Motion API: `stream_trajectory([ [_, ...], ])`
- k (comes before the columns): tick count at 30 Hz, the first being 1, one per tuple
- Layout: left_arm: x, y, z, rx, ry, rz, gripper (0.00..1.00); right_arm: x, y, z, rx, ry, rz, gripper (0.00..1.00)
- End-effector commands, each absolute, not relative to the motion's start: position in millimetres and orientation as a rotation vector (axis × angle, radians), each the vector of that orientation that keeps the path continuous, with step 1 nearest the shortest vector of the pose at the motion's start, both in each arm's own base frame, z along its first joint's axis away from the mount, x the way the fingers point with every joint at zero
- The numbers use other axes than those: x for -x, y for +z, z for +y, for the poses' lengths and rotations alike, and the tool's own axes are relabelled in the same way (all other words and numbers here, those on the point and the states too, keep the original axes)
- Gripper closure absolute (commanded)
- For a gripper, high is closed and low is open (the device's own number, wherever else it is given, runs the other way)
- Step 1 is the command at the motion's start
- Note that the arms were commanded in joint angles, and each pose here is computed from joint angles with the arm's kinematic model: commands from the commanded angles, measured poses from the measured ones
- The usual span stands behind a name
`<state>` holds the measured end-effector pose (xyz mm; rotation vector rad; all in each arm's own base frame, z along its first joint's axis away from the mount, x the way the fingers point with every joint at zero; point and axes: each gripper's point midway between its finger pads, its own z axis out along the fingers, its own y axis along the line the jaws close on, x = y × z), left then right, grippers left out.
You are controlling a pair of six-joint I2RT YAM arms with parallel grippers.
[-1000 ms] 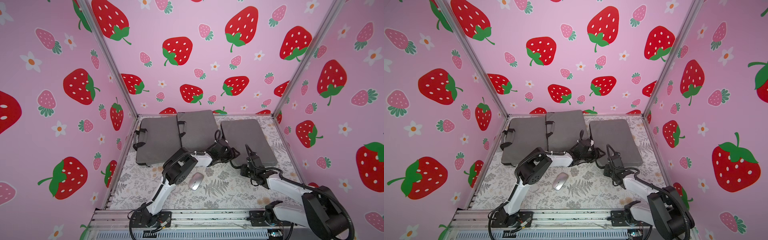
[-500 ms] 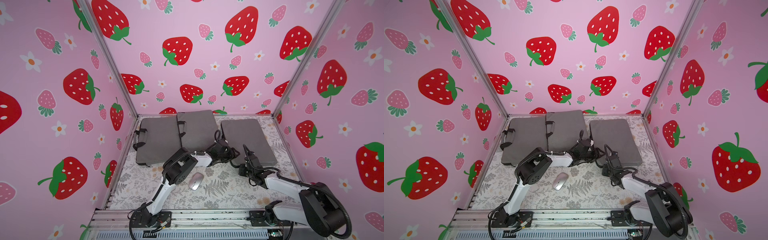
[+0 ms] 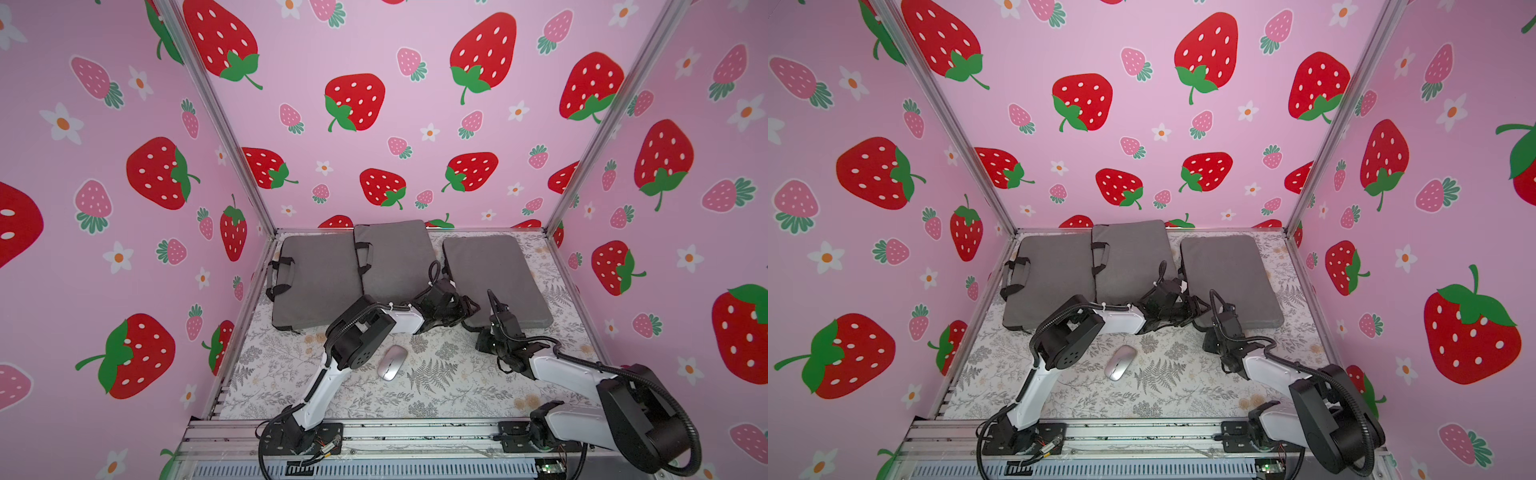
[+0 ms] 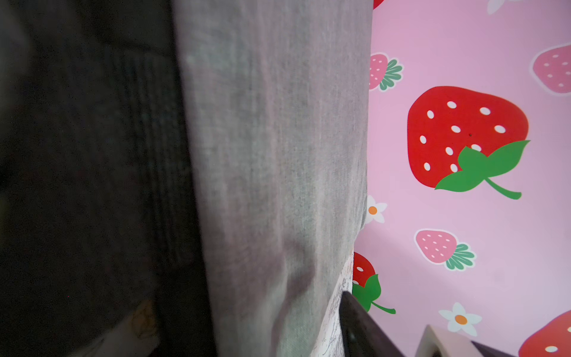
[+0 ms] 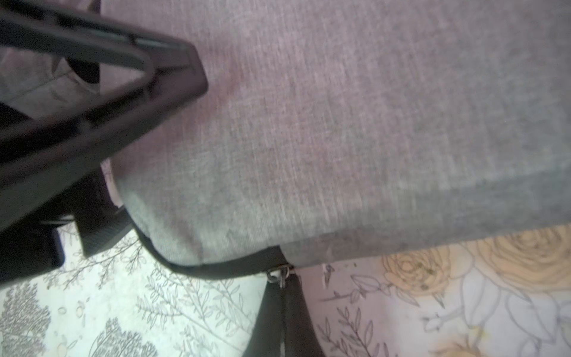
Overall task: Put the mouse into the laptop bag
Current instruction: Unzip the zipper on the zippered laptop bag.
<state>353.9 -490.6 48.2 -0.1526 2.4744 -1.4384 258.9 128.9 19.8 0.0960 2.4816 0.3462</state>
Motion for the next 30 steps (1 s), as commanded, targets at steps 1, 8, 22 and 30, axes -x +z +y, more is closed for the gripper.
stream_trajectory([
  [1, -337, 26, -495, 0.157, -1.414, 2.557, 0.35, -230, 0, 118, -0.099, 0.306, 2.595, 1.0],
  [8, -328, 25, -519, 0.109, -1.444, 2.567, 0.61, -229, 26, 139, 0.018, 0.39, 2.556, 1.0],
  [22, -289, 44, -585, -0.112, -1.564, 2.572, 0.42, -220, 59, 142, 0.017, 0.484, 2.432, 1.0],
  [30, -322, 69, -549, -0.05, -1.533, 2.494, 0.01, -208, 44, 114, -0.278, 0.372, 2.55, 1.0],
])
